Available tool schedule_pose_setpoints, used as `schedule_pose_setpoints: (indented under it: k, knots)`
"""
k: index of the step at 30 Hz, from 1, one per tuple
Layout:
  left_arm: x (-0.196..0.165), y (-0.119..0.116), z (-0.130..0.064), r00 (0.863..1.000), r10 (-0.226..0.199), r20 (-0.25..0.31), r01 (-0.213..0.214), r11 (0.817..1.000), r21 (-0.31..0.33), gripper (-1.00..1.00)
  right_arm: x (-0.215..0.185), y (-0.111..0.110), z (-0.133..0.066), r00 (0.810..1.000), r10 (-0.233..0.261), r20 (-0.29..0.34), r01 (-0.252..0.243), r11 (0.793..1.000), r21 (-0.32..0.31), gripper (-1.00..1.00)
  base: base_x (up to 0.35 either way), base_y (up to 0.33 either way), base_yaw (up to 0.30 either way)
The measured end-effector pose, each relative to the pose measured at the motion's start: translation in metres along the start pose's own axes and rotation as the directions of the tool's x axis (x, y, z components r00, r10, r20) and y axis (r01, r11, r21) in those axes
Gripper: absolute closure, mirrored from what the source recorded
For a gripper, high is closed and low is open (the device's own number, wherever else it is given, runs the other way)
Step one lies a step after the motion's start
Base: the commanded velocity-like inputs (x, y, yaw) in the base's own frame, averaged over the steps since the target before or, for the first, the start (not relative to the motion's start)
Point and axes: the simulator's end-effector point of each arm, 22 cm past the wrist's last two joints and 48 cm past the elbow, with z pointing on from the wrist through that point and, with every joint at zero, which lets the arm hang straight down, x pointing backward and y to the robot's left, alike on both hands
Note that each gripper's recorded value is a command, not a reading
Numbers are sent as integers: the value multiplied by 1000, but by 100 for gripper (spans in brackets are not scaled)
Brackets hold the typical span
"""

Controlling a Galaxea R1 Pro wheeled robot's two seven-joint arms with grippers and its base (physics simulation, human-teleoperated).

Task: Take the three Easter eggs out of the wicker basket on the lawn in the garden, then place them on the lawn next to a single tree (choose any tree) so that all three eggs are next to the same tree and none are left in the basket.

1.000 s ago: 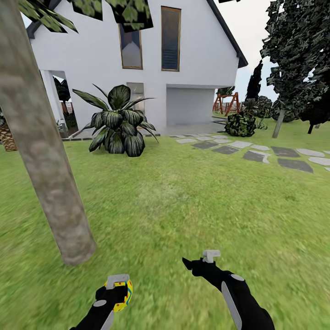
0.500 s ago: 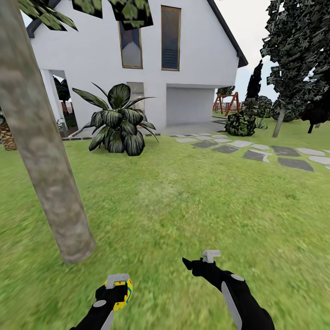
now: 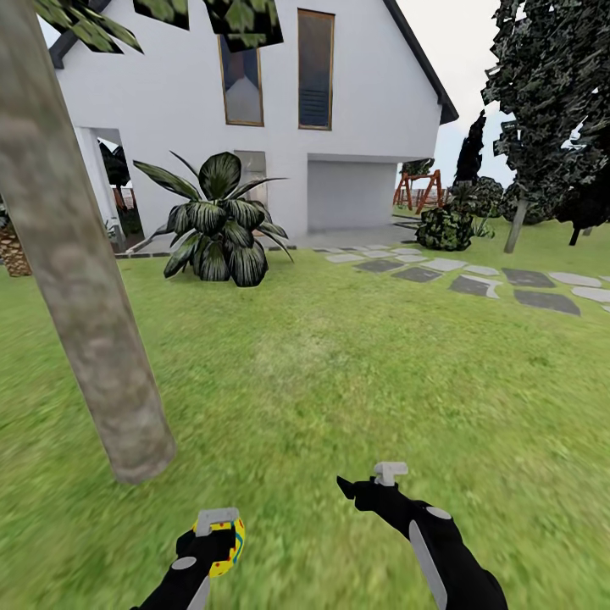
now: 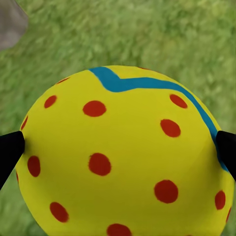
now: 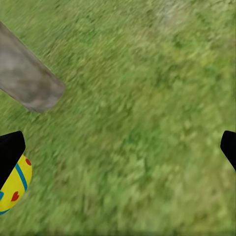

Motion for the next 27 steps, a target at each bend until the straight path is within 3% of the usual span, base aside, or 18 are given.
schedule_pose_setpoints:
  k: [27]
  knots:
    - [37,-1,32,1000,1,25,-1,1000,0,100,45,-19,21,1000,2,0,-2,1000,1,-100,0,0,0]
